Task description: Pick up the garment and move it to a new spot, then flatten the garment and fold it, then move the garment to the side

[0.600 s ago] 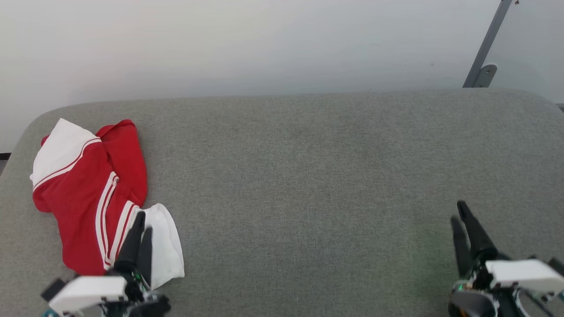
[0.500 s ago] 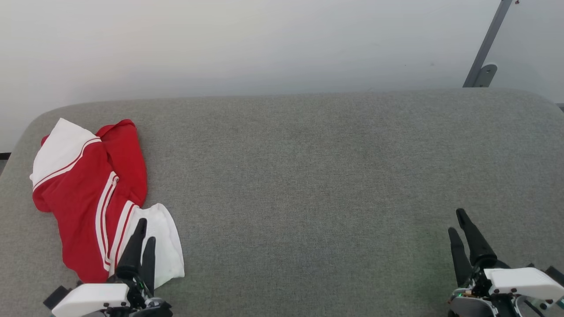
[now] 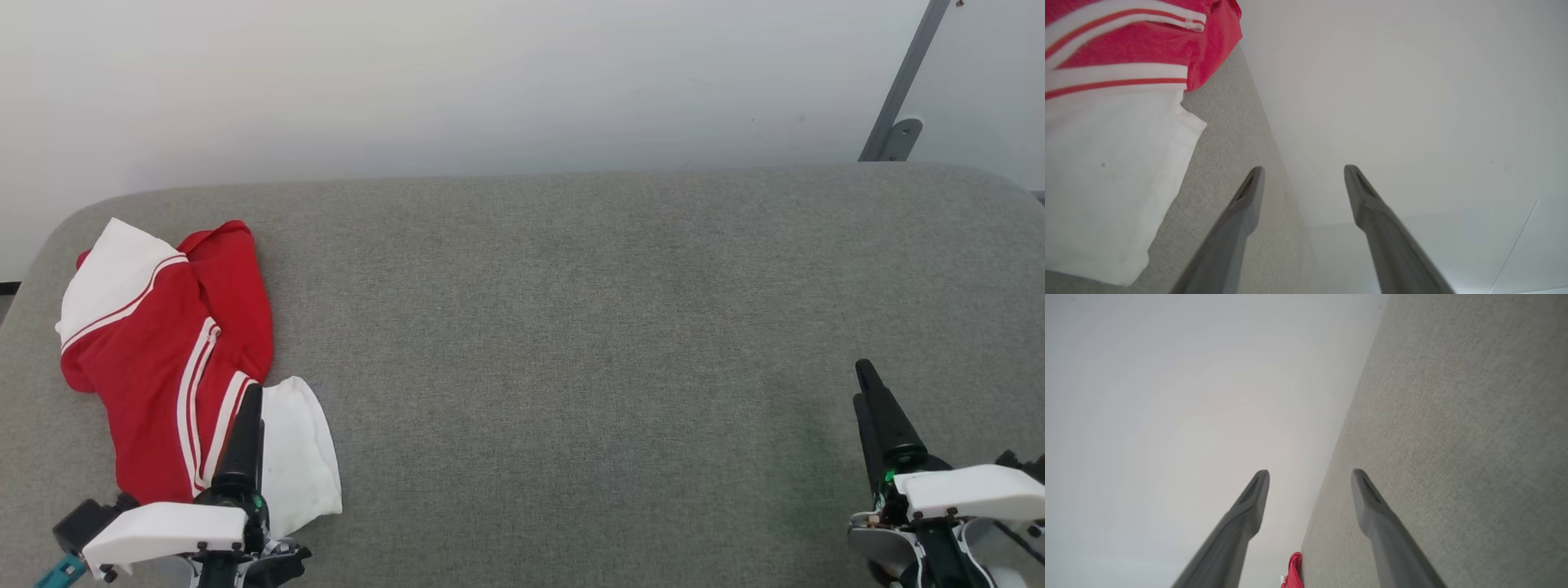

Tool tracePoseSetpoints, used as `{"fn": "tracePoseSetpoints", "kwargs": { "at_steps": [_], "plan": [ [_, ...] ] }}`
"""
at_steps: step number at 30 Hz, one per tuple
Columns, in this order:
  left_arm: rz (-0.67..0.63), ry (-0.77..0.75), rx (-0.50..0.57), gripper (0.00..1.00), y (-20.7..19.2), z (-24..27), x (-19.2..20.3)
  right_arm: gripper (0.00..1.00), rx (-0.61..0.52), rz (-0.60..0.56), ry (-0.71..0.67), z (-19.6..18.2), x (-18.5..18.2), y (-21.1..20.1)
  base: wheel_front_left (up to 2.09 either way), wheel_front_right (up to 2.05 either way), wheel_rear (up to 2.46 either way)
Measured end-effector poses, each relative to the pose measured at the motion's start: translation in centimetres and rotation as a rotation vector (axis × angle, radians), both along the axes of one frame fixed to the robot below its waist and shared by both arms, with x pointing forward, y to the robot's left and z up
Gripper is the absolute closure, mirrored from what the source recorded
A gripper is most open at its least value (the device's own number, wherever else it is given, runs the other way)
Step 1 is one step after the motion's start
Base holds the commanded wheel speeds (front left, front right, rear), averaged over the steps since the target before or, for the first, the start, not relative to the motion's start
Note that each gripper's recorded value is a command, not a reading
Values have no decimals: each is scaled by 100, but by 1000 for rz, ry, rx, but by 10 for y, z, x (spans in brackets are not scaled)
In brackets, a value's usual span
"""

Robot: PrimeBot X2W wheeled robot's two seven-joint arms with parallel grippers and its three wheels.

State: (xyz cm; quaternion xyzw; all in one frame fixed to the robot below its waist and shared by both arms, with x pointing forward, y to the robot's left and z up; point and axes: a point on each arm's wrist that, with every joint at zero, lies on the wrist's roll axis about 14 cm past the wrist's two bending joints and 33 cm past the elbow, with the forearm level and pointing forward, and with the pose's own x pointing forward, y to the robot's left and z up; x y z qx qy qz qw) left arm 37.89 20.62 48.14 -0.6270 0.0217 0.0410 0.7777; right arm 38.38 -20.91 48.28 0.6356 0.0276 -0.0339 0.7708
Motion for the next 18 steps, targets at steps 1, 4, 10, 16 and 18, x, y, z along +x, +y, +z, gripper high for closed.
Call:
{"fn": "tracePoseSetpoints", "kwargs": {
  "at_steps": [1,4,10,16,18],
  "plan": [
    [0,0,18,0,0,0,0,0,-25,3,1,0,0,0,0,0,0],
    [-2,-1,93,0,1,2,0,0,-104,21,-6,4,4,0,0,0,0],
    [0,-6,241,0,2,8,2,0,-250,33,-17,9,8,-2,0,0,0],
    [3,-5,370,0,2,11,2,0,-380,29,-31,15,11,-7,0,0,0],
    [1,-7,413,0,2,12,2,0,-425,23,-39,18,12,-10,0,0,0]
  ]
}}
